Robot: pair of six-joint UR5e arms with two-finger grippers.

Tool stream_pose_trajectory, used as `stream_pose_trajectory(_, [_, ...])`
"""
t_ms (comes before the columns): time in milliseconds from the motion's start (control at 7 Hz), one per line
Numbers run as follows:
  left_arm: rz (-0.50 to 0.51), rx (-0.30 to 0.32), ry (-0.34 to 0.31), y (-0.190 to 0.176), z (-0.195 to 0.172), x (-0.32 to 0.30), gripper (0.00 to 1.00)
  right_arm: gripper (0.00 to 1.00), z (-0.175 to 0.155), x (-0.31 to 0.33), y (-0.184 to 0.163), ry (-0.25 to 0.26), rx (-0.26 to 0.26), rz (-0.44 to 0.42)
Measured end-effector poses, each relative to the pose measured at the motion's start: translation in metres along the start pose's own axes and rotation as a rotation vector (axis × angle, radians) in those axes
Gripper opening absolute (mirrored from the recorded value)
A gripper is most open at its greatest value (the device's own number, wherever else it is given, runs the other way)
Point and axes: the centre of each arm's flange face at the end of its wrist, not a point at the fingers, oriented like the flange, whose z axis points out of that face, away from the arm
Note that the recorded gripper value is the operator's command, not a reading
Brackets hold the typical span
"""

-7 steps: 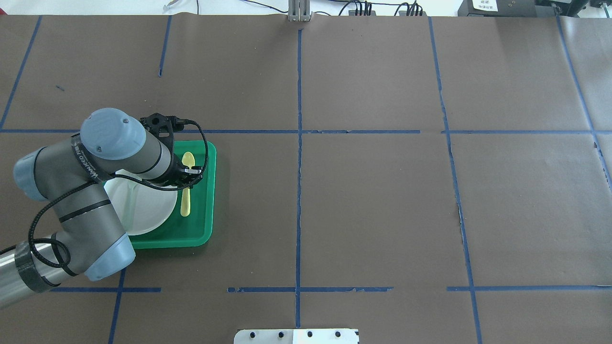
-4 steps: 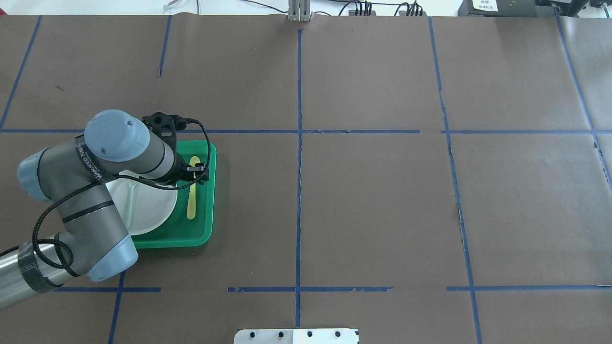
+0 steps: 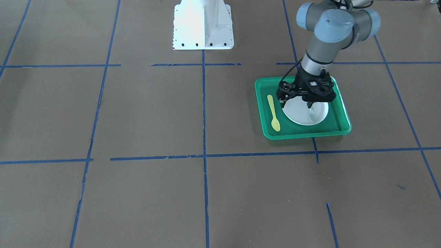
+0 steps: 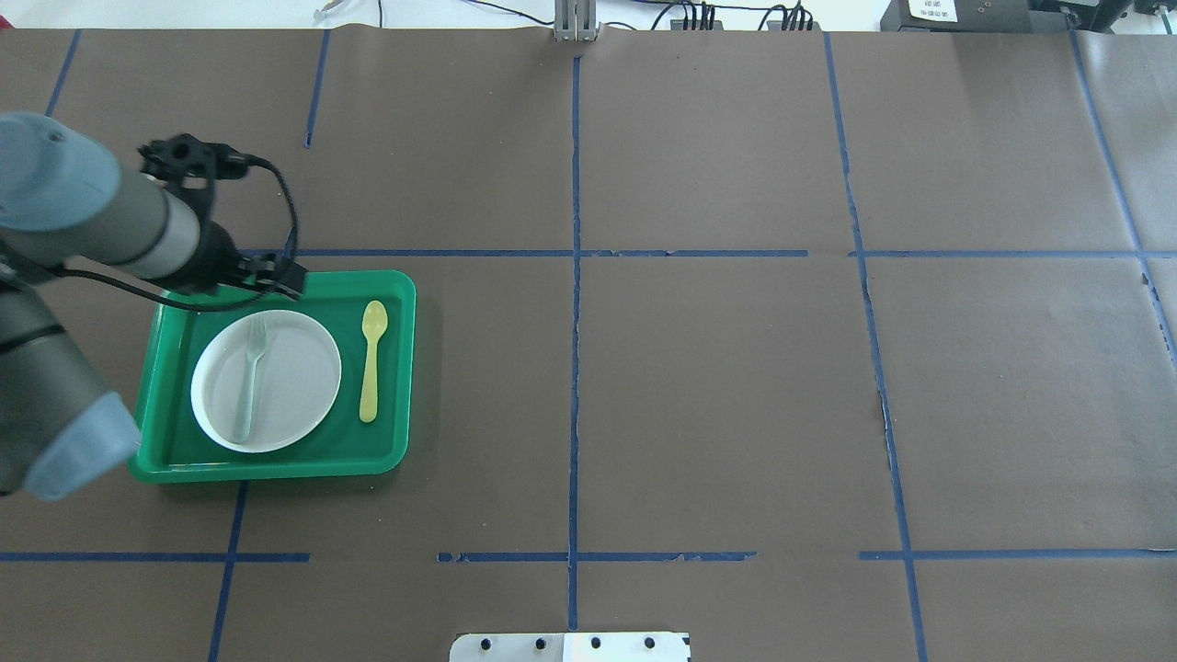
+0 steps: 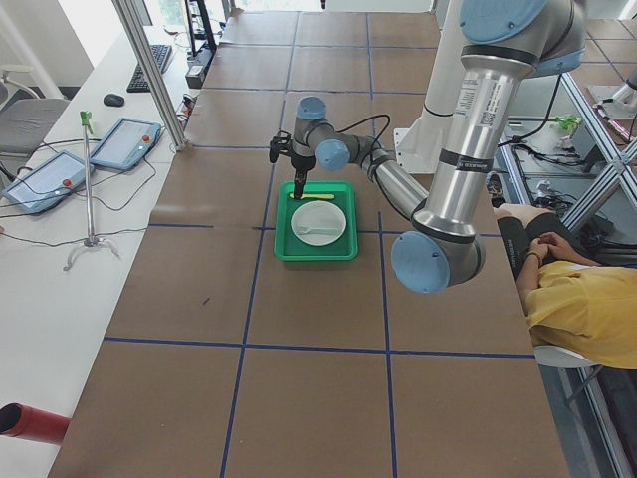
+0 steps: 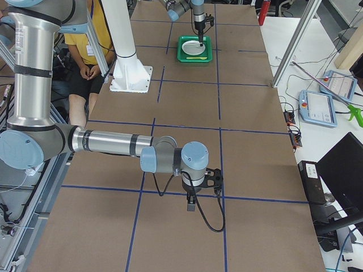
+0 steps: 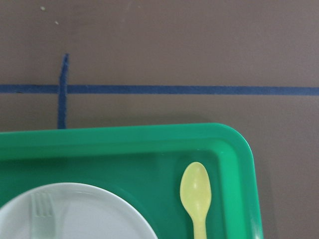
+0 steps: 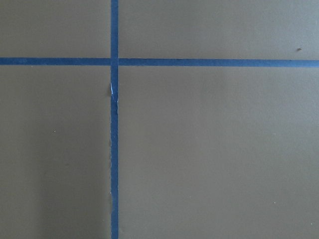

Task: Place spoon
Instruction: 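Open the left gripper and lift it away from the tray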

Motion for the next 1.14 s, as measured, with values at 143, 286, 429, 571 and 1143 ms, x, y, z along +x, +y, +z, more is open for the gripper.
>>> stream_pose_trajectory(143, [0.069, -0.017, -0.054, -0.010, -0.027, -0.078, 1.00, 1.00, 0.000, 0.000, 0.000, 0.000, 0.000, 0.000])
stream_pose_trajectory(286, [0.146, -0.051, -0.105, -0.008, -0.048, -0.163, 1.00, 1.00, 0.000, 0.000, 0.000, 0.000, 0.000, 0.000])
stream_pose_trajectory(429, [0.177, -0.086, -0.144, 0.003, -0.064, -0.250, 1.00, 1.00, 0.000, 0.000, 0.000, 0.000, 0.000, 0.000])
stream_pose_trajectory(571, [0.185, -0.109, -0.165, 0.018, -0.078, -0.329, 1.00, 1.00, 0.000, 0.000, 0.000, 0.000, 0.000, 0.000])
stream_pose_trajectory(1143, [0.169, -0.165, -0.011, 0.086, -0.074, -0.447, 1.00, 1.00, 0.000, 0.000, 0.000, 0.000, 0.000, 0.000])
